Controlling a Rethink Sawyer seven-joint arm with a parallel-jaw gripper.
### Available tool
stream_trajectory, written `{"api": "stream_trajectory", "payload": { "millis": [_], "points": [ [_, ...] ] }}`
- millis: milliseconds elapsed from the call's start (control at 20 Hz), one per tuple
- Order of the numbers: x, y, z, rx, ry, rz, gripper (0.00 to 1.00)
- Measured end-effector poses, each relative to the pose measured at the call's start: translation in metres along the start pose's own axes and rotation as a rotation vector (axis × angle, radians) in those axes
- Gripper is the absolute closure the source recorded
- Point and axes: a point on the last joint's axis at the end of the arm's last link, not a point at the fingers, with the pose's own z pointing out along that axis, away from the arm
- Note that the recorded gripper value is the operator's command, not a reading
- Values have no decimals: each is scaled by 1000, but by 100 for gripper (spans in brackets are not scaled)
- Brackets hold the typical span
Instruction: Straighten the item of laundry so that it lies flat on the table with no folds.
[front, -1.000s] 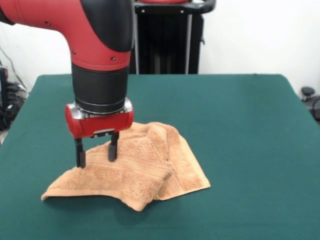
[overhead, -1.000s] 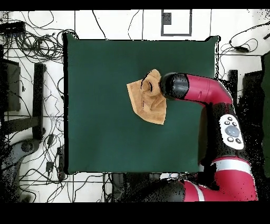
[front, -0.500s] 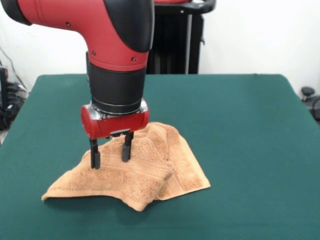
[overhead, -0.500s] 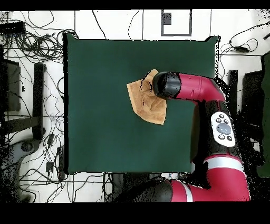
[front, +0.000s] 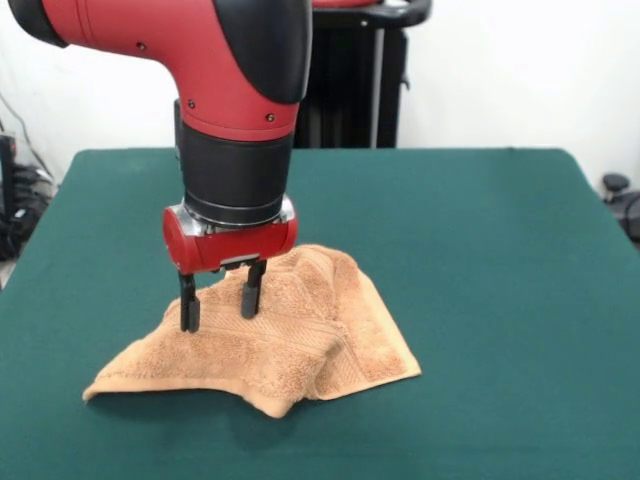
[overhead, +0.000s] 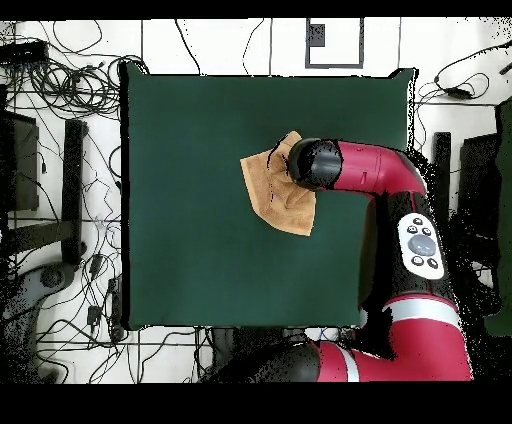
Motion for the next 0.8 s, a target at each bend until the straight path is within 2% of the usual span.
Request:
{"api": "stream_trajectory", "payload": {
  "millis": [800],
  "points": [
    [-7, 2, -3, 4, -1, 10, 0]
  ]
}}
